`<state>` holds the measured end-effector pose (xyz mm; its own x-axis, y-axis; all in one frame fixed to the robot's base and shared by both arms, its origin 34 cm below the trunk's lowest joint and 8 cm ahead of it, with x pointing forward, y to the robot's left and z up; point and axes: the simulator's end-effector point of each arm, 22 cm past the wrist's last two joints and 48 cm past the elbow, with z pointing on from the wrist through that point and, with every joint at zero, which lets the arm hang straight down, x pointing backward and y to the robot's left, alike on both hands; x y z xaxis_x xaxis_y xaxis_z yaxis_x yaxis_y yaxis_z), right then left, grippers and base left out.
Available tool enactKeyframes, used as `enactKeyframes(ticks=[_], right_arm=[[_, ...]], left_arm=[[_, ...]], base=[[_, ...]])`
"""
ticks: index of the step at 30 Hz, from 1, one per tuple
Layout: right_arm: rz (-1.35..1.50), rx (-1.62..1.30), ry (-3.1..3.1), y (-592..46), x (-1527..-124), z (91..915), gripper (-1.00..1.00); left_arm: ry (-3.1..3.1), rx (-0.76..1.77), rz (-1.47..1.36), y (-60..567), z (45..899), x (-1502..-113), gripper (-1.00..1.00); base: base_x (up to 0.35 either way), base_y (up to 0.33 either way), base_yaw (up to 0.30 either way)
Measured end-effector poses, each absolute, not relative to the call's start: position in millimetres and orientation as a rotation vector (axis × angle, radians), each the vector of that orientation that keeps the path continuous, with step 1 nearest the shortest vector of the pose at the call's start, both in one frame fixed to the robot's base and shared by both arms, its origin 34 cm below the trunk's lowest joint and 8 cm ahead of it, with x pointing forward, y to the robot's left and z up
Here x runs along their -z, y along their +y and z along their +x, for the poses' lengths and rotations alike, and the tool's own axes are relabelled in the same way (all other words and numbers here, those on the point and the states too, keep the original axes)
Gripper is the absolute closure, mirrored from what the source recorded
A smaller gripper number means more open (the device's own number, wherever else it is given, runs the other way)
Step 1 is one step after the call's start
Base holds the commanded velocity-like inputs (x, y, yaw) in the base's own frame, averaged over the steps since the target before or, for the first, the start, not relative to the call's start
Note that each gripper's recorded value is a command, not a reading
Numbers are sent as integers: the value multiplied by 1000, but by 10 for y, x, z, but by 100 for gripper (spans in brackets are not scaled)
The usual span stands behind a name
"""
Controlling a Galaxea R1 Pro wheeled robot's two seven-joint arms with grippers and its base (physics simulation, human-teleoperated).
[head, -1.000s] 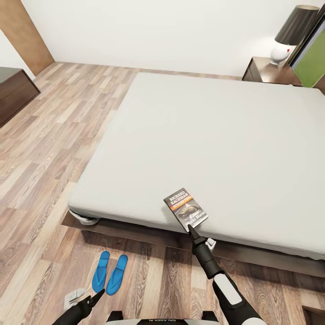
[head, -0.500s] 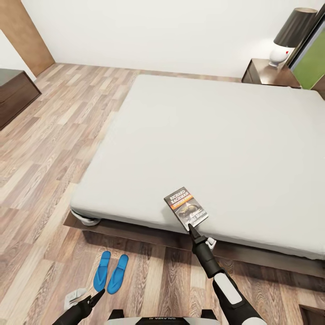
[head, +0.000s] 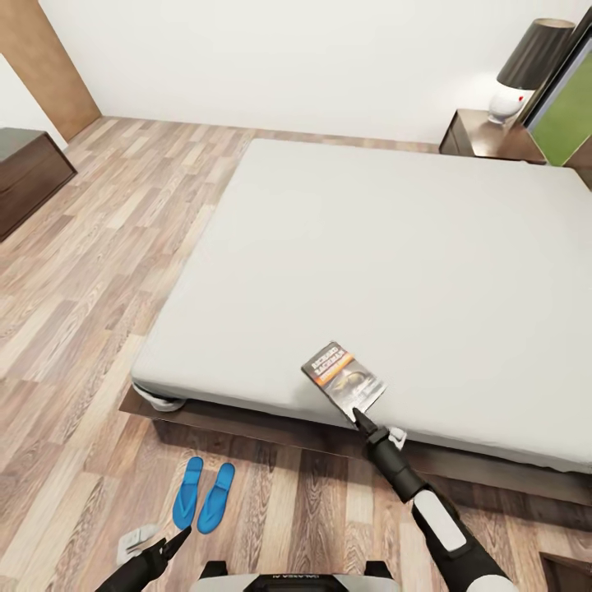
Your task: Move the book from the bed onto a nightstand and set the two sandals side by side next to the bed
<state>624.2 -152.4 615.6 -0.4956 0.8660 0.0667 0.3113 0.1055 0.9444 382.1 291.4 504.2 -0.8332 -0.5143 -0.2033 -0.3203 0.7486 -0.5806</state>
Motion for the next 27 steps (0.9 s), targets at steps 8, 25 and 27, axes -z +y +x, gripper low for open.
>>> enactKeyframes(ticks=[8, 25, 27], right_arm=[[808, -1392, 2377, -2202, -6009, 5510, 100], [468, -1523, 2546, -3074, -6661, 4985, 100], [461, -1510, 2591, -3096, -6627, 4880, 100]], left_arm=[[2601, 770, -639, 2910, 3799, -5148, -100], [2609, 773, -628, 2908, 3757, -5364, -100], [2610, 774, -627, 2901, 3748, -5387, -100]], base=[[0, 0, 0], [0, 0, 0], [0, 0, 0]])
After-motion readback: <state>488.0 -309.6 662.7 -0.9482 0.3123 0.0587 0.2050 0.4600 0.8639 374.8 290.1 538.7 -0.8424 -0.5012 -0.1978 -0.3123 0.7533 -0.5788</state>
